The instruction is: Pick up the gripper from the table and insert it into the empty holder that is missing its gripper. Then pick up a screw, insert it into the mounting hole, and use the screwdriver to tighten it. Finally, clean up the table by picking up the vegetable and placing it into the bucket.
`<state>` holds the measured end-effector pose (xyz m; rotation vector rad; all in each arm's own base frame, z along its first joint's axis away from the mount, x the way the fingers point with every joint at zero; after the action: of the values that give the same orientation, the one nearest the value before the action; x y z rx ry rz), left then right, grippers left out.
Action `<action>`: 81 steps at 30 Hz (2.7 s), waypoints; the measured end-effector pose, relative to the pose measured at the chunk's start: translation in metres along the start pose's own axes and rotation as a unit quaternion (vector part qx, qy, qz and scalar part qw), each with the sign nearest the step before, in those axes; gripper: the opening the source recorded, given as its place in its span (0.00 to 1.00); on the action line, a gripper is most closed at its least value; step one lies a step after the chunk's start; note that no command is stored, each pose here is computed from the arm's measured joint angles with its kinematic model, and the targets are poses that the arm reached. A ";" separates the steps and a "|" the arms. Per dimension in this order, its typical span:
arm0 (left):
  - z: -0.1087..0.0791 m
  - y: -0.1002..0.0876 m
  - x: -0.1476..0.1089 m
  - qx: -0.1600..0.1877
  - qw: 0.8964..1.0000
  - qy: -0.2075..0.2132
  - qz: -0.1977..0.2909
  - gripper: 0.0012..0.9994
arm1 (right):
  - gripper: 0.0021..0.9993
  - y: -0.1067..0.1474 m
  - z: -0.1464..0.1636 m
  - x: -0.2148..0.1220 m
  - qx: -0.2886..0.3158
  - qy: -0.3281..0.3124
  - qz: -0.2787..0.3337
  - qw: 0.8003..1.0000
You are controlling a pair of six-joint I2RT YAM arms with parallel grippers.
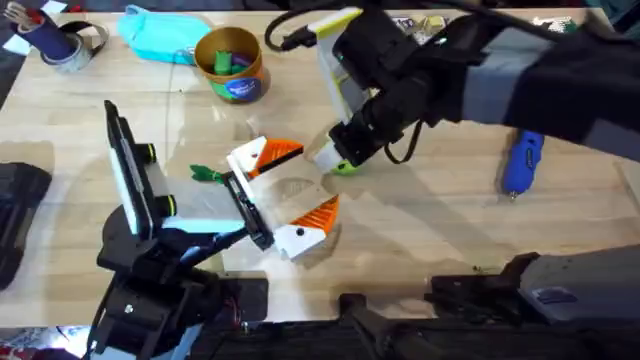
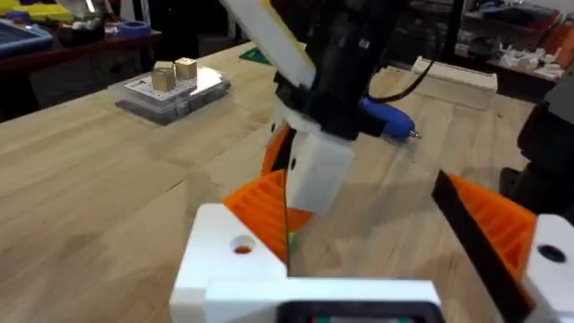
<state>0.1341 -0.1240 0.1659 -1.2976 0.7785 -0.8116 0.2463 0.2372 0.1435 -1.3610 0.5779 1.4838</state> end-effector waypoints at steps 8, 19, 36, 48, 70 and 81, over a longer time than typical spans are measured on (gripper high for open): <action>0.000 0.000 0.000 0.000 1.000 0.000 0.000 0.99 | 0.52 0.004 -0.003 0.014 0.008 0.005 0.023 1.000; 0.000 0.000 0.000 0.000 1.000 0.000 0.000 0.99 | 0.50 0.010 -0.009 0.034 0.013 0.015 0.055 0.998; 0.000 0.000 0.000 0.000 1.000 0.000 0.000 0.99 | 0.24 0.015 -0.013 0.035 0.020 0.030 0.068 0.997; 0.000 0.000 0.000 0.000 1.000 0.000 0.000 0.99 | 0.19 0.013 -0.016 0.038 0.019 0.039 0.065 0.997; 0.000 0.000 0.000 0.000 1.000 0.000 0.000 0.99 | 0.00 0.009 -0.017 0.034 0.022 0.047 0.062 0.997; 0.000 0.000 0.000 0.000 1.000 0.000 0.000 0.99 | 0.00 -0.048 0.000 -0.046 0.043 0.037 -0.006 0.998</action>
<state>0.1341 -0.1240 0.1659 -1.2976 0.7785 -0.8116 0.2831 0.2398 0.1990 -1.3546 0.6715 1.3880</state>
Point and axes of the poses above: each hand's point on the last joint's axis, 136 mm out from that joint toward the fingers, its own x axis out along the fingers, its own z axis along the line the jaws close on, y = z × x, the point moved 5 cm from there along -x, back along the fingers, and after that the axes turned 12 degrees about x, right-handed, at the moved point
